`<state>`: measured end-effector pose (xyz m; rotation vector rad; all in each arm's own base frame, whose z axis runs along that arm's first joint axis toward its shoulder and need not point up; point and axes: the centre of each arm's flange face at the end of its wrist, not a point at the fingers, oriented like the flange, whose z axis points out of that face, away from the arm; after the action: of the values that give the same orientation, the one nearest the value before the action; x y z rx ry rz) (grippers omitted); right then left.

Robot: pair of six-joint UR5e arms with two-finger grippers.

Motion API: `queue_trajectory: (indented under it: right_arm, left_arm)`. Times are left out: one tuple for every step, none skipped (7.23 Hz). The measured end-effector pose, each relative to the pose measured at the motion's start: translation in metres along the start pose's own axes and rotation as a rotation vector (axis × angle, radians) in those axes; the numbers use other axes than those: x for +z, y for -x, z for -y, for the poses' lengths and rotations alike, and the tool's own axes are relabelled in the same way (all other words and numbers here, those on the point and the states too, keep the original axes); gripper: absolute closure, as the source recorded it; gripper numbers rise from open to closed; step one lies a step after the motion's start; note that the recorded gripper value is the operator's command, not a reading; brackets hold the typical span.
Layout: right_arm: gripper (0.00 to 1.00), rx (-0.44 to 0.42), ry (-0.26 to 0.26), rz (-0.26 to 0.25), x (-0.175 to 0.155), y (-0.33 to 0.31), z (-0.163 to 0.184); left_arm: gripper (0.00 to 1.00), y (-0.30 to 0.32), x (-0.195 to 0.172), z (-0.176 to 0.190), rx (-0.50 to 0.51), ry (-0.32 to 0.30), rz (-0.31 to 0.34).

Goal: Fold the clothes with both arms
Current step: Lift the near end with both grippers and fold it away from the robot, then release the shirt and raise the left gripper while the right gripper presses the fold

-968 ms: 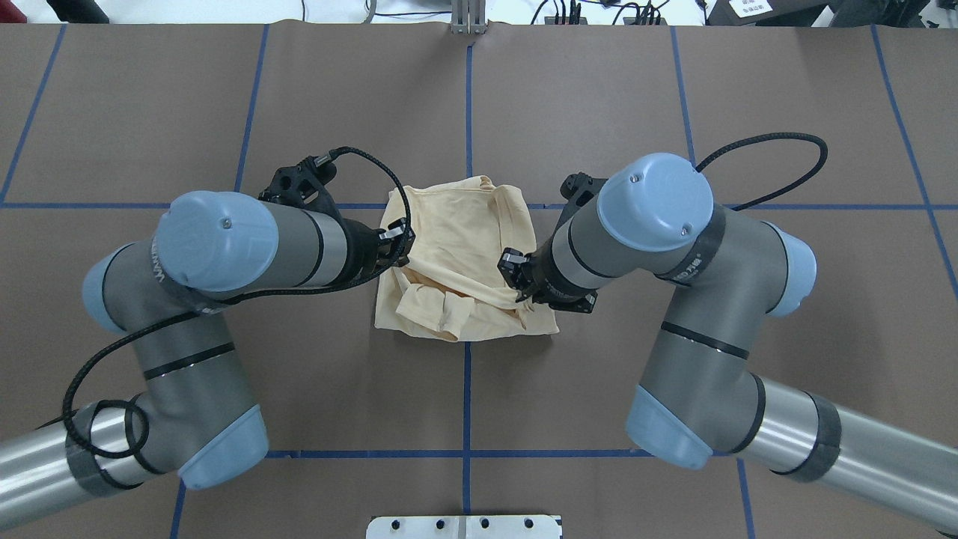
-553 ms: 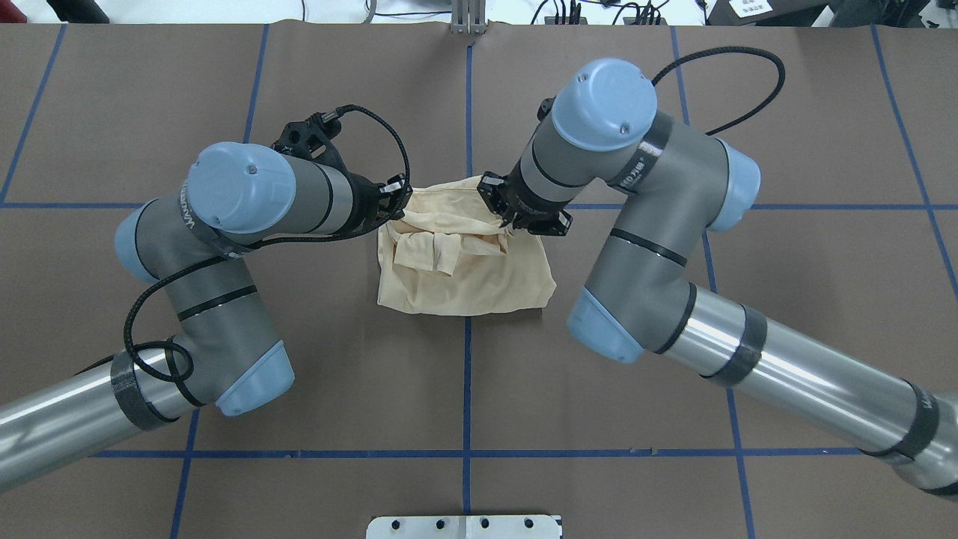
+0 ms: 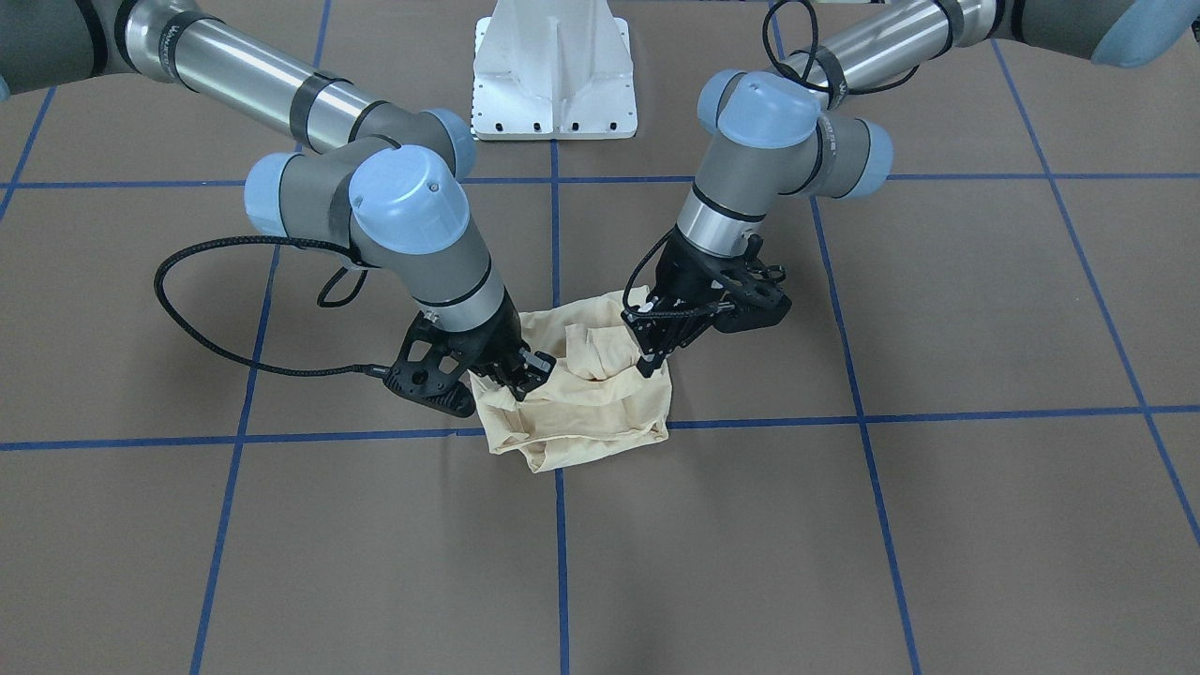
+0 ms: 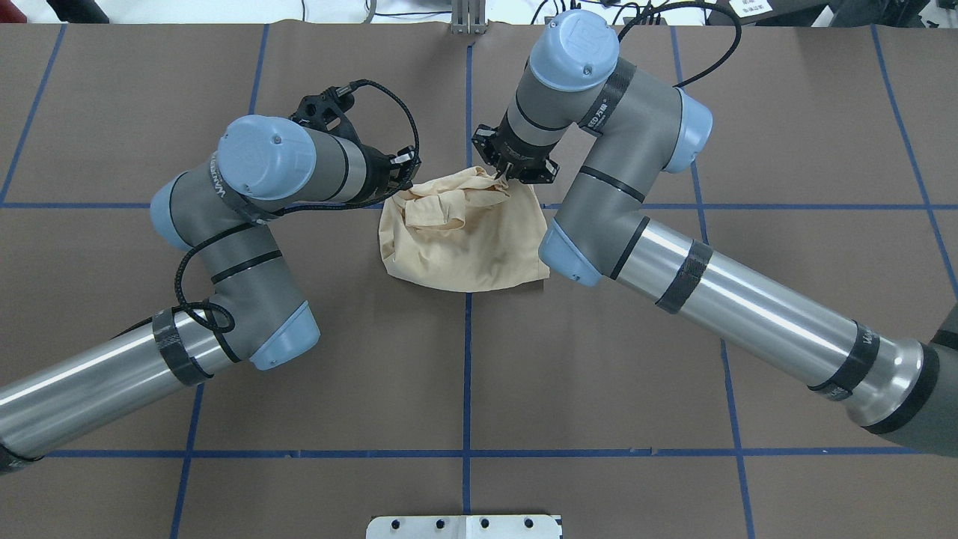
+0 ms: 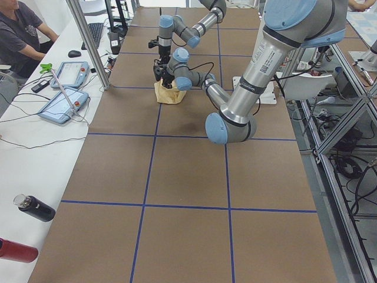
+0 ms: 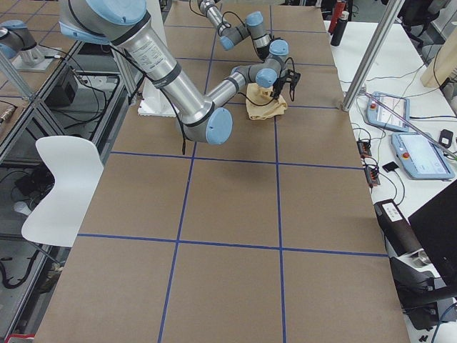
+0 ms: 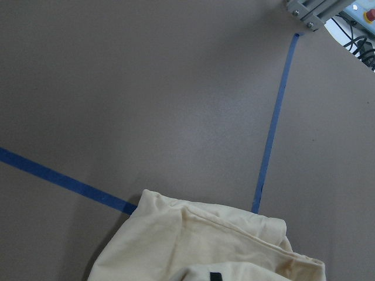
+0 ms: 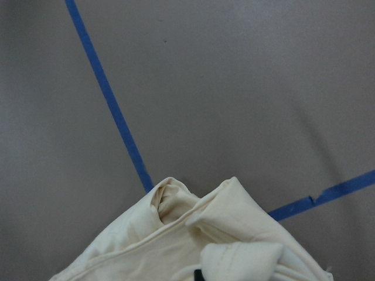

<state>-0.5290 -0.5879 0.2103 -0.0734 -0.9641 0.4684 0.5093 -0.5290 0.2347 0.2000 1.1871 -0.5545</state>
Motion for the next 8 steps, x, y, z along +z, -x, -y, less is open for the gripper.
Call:
queue_trajectory:
  right_arm:
    - [1.0,0.0,-0.001,-0.006,0.005,-0.002,0.004]
    - [1.0,-0.001,-0.002,-0.008,0.009,-0.002,0.007]
    - [0.85,-0.002,-0.001,-0.005,0.011,-0.001,0.008]
    - [0.01,-0.004,0.001,0.0,0.01,0.002,0.007]
    - [0.0,-0.008,0.001,0.006,0.008,0.005,0.006]
    - [0.0,-0.013,-0.003,0.013,0.005,0.009,0.006]
    - [0.0,-0.011,-0.011,0.022,-0.002,0.013,0.012]
    - [0.0,-0.005,-0.018,0.034,-0.013,0.017,0.021]
  left_arm:
    - [1.0,0.002,0.008,0.002,0.0,-0.001,-0.002]
    - [1.0,0.003,0.012,0.004,0.0,-0.003,-0.002]
    - [0.98,0.003,0.013,0.005,0.0,-0.006,-0.002]
    - [0.33,0.003,0.012,0.007,0.0,-0.007,-0.004]
    - [0.0,0.003,0.011,0.008,0.001,-0.009,-0.006]
    - [0.0,0.002,0.01,0.011,0.002,-0.012,-0.007]
    - [0.0,0.001,0.006,0.017,0.003,-0.013,-0.008]
    - [0.0,0.001,-0.001,0.029,0.01,-0.01,-0.011]
